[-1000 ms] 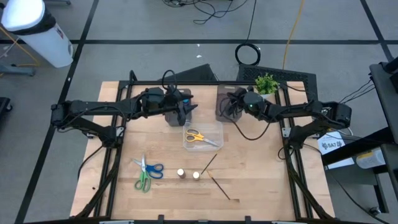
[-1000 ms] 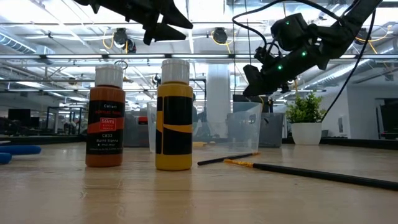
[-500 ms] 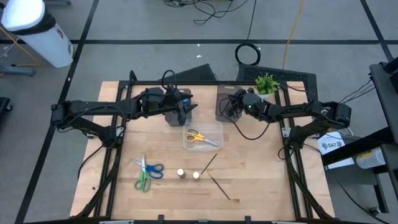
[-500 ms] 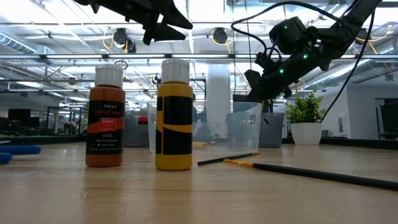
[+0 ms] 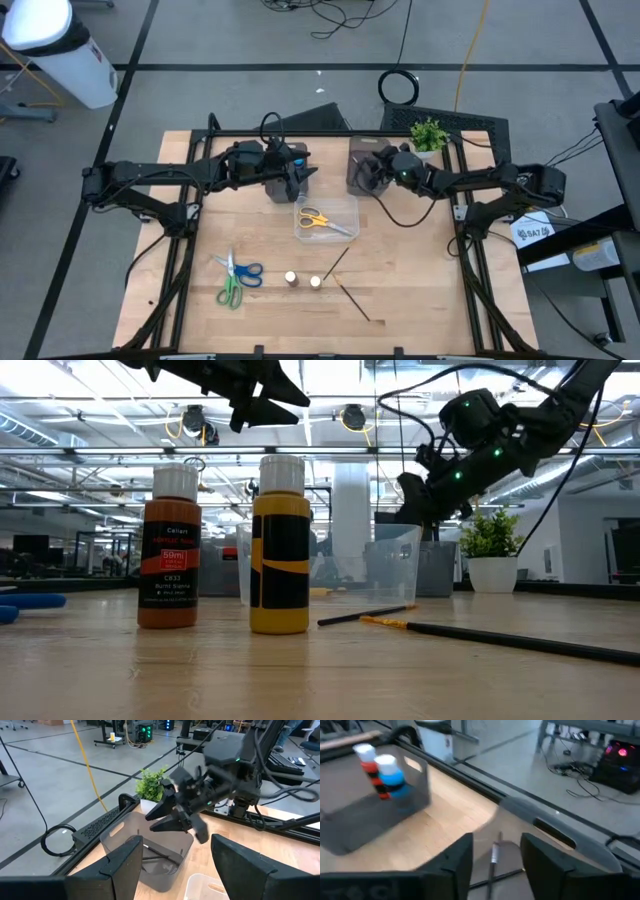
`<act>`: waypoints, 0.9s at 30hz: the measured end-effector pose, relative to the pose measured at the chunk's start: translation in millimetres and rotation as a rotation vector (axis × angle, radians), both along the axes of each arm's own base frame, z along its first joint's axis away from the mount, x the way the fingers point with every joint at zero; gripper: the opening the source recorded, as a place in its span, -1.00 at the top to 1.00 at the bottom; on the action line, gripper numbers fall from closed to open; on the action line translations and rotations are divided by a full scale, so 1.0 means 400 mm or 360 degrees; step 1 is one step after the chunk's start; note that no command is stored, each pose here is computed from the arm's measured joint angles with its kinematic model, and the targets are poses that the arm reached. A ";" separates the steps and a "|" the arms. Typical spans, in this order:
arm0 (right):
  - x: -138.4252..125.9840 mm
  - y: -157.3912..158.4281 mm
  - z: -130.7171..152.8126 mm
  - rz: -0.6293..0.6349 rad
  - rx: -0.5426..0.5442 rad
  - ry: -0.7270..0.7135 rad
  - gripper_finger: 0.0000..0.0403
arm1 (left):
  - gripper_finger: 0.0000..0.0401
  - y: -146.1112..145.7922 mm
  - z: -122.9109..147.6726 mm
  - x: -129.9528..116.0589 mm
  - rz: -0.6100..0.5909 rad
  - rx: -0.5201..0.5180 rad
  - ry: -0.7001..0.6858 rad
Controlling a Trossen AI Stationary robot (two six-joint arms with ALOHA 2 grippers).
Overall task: Pick & Place Paint Supplies
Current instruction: Put the orange paint bottle into the left black bin
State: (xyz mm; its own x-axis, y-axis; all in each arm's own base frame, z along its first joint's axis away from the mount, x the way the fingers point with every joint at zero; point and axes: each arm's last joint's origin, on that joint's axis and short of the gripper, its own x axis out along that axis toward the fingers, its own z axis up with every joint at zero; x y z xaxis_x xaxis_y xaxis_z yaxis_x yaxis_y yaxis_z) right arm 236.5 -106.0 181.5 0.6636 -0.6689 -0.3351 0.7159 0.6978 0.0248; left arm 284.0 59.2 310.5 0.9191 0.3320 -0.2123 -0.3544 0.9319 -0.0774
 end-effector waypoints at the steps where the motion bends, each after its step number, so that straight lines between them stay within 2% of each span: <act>1: 0.001 0.009 0.009 0.0045 -0.0011 -0.0021 0.19 | -0.22 0.000 0.000 0.000 0.0000 0.0000 0.0000; 7: 0.002 0.105 0.091 0.0529 -0.0076 -0.0220 0.06 | -0.22 -0.001 -0.001 -0.001 -0.0025 -0.0028 0.0001; 12: -0.013 0.241 0.132 0.1024 0.0042 -0.0317 0.12 | -0.21 -0.030 -0.030 -0.015 -0.0465 -0.0264 0.0206; 15: -0.024 0.325 0.144 0.1293 -0.0035 -0.0320 0.17 | -0.22 -0.067 -0.045 -0.019 -0.0582 -0.0442 0.0306; 20: -0.052 0.408 0.178 0.1582 -0.0300 -0.0402 0.23 | -0.21 -0.204 -0.051 -0.016 -0.0628 -0.0440 0.0363; 27: -0.088 0.460 0.205 0.1745 -0.0322 -0.0514 0.25 | -0.21 -0.440 -0.062 -0.074 -0.0866 -0.0305 0.0434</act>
State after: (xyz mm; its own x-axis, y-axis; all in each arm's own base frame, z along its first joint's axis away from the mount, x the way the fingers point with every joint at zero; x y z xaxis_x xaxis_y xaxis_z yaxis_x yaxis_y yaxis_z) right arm 201.5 77.9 263.3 0.9553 0.2955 0.0030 -0.2942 0.9518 -0.0869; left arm 254.3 -116.7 285.9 0.8502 -0.2341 -0.4715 0.1350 0.9627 -0.2345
